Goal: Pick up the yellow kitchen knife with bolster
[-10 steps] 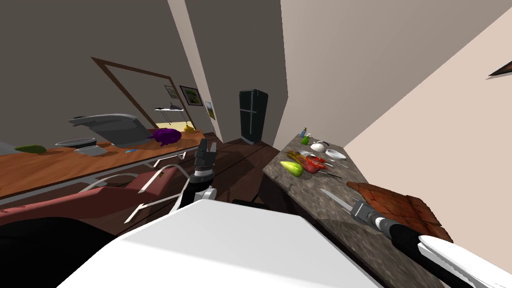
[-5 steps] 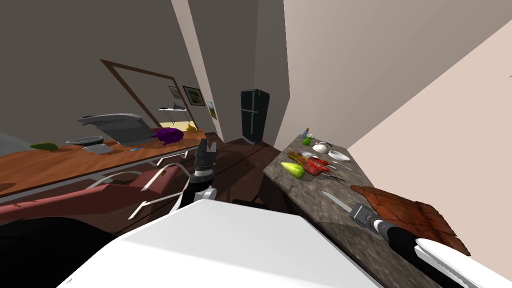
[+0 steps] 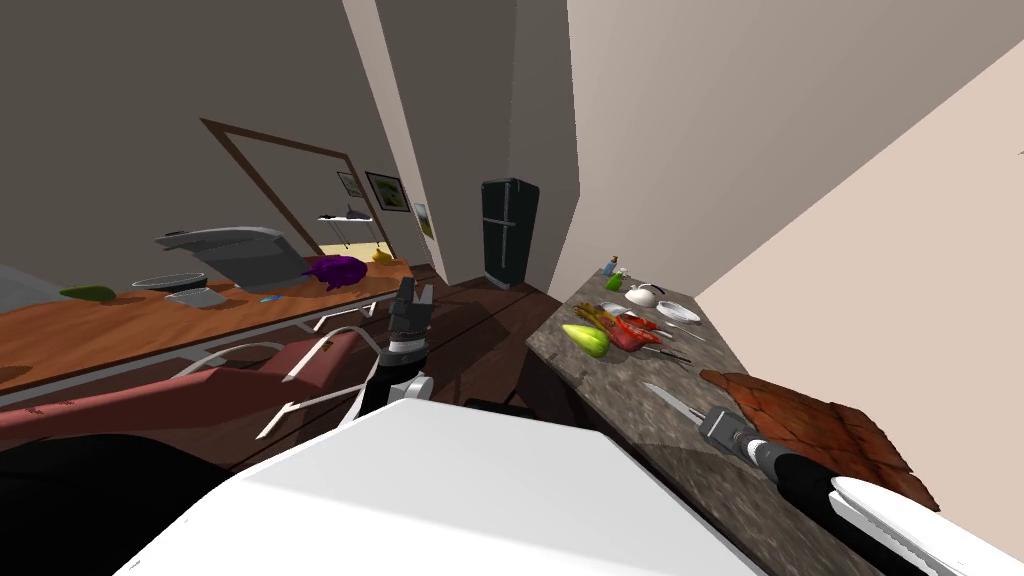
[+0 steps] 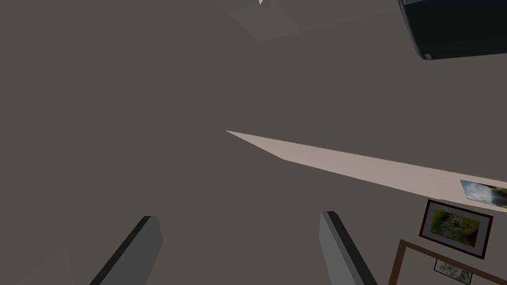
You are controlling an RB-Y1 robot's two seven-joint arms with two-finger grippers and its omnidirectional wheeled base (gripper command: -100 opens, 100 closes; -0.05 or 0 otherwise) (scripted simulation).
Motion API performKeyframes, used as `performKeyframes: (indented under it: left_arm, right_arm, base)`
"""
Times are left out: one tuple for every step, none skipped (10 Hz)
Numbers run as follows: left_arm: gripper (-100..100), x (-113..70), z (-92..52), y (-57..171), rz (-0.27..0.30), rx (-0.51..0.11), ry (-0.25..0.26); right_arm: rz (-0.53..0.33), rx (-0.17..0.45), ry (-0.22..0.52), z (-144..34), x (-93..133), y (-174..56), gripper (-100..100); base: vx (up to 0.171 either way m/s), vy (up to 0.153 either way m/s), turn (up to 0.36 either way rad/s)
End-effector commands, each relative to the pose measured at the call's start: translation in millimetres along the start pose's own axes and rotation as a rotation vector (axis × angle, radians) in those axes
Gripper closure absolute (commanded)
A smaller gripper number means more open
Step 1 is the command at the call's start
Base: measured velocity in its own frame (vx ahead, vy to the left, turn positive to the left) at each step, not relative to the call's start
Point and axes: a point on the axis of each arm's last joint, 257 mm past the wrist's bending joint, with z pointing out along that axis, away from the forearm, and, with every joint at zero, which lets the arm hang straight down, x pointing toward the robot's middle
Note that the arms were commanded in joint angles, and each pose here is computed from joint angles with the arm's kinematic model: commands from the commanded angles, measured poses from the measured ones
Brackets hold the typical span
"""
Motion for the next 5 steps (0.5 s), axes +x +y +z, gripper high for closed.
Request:
performKeyframes:
  left_arm:
    - [0,0.0,0.0,0,0.0,0.0,0.0]
    - [0,0.0,0.1,0,0.0,0.0,0.0]
    - [0,0.1,0.1,0,0.0,0.0,0.0]
    - [0,0.0,0.1,0,0.0,0.0,0.0]
    - [0,0.1,0.1,0,0.0,0.0,0.0]
  right_arm:
    - [0.002,0.024,-0.007,-2.5,-4,-23,-100]
    - [0.008,0.026,-0.008,-4.1,-5,-29,-100]
    - [0.017,0.025,-0.009,-6.0,-5,-34,-100]
    - [0.039,0.019,-0.011,-10.2,-5,-43,-100]
    - [0.053,0.014,-0.012,-12.5,-5,-47,-100]
  base:
    - [-0.076,0.044,0.095]
    - [-0.126,0.049,0.113]
    - [-0.129,0.025,0.08]
    - [-0.155,-0.007,0.183]
    - [-0.14,-0.062,0.178]
